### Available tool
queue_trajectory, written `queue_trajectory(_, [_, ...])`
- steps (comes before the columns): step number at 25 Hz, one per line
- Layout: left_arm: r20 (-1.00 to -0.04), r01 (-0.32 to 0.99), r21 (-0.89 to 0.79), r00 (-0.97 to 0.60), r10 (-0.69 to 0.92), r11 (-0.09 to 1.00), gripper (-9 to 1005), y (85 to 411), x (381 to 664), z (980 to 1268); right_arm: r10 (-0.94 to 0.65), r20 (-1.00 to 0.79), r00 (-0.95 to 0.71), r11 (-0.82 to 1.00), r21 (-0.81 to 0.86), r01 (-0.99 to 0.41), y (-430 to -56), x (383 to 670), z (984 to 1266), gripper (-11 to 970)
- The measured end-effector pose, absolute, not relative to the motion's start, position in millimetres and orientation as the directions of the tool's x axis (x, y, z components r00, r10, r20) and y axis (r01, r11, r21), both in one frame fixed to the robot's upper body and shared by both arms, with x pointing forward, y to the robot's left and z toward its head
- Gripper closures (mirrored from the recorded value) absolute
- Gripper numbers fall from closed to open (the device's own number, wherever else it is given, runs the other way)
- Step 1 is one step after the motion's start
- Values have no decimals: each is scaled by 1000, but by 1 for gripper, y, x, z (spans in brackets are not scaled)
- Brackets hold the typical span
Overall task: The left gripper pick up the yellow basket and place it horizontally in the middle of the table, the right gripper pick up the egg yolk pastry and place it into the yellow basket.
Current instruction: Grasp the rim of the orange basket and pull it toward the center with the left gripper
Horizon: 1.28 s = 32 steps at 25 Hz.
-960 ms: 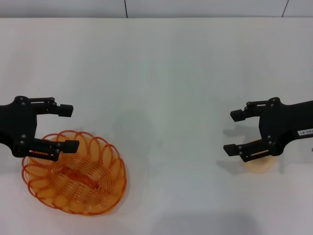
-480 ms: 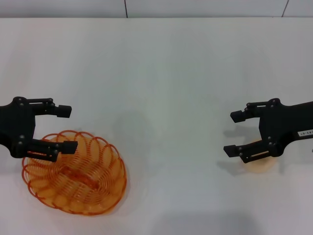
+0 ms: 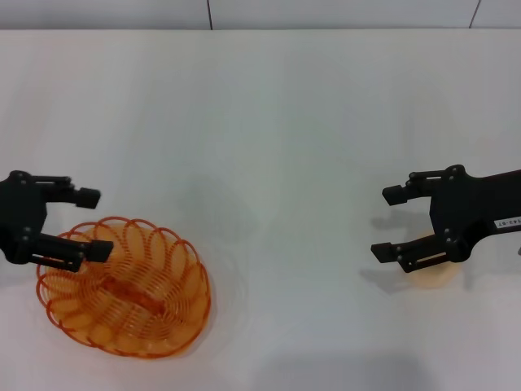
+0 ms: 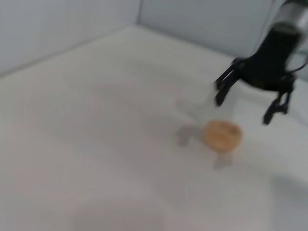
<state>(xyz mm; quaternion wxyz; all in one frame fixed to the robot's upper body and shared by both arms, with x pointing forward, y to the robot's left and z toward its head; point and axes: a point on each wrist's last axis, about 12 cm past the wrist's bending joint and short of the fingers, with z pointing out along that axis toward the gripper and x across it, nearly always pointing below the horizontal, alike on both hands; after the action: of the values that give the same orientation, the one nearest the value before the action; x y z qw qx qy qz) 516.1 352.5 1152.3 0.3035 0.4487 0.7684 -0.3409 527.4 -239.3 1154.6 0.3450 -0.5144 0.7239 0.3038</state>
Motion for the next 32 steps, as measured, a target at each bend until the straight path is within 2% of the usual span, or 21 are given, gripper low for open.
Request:
queue_trajectory(8, [-591, 796, -287, -585, 556, 532, 109, 366, 523, 1167, -532, -814, -234, 285, 88, -955, -239, 527, 1154, 98])
queue_trajectory(17, [-430, 716, -262, -686, 586, 647, 108, 375, 528, 1171, -531, -816, -230, 280, 87, -956, -238, 527, 1155, 98])
queue_trajectory(23, [-395, 683, -253, -720, 571, 685, 108, 373, 531, 1163, -528, -818, -229, 279, 88, -956, -237, 527, 1156, 99])
queue_trajectory(32, [-386, 658, -302, -746, 542, 690, 108, 350, 538, 1159, -526, -819, -230, 276, 91, -957, -237, 527, 1156, 99])
